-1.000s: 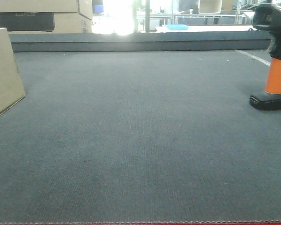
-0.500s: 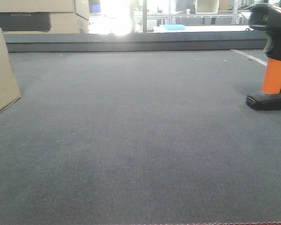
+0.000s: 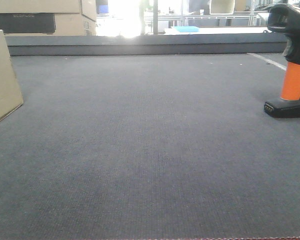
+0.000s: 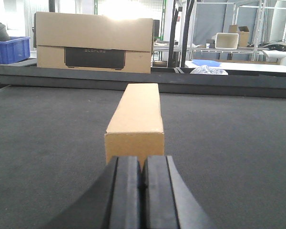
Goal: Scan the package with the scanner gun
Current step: 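Stop facing the table with the cardboard box and scanner gun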
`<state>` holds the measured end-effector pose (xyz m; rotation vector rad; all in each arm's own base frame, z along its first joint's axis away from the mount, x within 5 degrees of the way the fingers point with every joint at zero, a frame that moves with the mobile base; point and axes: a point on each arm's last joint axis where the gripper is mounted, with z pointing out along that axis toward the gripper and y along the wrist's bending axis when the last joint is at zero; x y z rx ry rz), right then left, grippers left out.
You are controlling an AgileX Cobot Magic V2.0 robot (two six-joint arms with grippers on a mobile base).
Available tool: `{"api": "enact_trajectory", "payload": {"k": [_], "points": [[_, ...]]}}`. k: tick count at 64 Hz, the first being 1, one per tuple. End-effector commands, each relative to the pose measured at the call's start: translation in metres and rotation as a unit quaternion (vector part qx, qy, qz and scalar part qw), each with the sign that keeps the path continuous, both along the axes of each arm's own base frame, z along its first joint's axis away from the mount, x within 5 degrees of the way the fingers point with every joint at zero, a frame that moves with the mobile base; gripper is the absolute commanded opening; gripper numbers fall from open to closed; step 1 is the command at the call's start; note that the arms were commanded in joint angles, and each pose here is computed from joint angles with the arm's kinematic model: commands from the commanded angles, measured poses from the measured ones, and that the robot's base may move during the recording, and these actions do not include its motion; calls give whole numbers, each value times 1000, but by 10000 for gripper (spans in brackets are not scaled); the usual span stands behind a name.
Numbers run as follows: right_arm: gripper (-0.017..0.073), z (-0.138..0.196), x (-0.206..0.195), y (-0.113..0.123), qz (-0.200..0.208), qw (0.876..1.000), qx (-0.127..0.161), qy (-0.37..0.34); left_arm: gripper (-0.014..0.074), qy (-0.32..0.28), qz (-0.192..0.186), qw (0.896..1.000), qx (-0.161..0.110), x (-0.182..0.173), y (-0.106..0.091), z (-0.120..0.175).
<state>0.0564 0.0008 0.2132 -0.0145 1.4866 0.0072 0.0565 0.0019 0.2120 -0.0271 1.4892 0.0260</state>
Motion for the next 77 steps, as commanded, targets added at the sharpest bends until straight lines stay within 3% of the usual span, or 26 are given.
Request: {"api": "enact_trajectory", "payload": {"k": [1, 5, 9, 19, 30, 40, 53, 62, 72, 77], "points": [[-169, 1, 0, 0, -3, 1000, 0, -9, -111, -11, 1, 1000, 10, -1, 0, 3], [-169, 1, 0, 0, -3, 1000, 0, -9, -111, -11, 2, 1000, 14, -1, 0, 3], [-169, 1, 0, 0, -3, 1000, 0, -9, -111, 25, 4, 1000, 10, -1, 0, -1], [-169, 1, 0, 0, -3, 1000, 0, -9, -111, 38, 5, 999, -1, -2, 1, 35], [-169, 1, 0, 0, -3, 1000, 0, -9, -111, 115, 9, 993, -5, 12, 2, 78], [-169, 1, 0, 0, -3, 1000, 0, -9, -111, 211, 13, 977, -8, 41, 4, 114], [-169, 1, 0, 0, -3, 1000, 0, -9, -111, 332, 18, 943, -12, 89, 6, 142], [-169, 1, 0, 0, -3, 1000, 0, -9, -111, 347, 19, 937, -13, 119, 7, 153], [-169, 1, 0, 0, -3, 1000, 0, -9, -111, 391, 22, 920, -5, 153, 10, 141], [-169, 1, 0, 0, -3, 1000, 0, -9, -111, 399, 22, 917, -5, 163, 10, 142]]}}
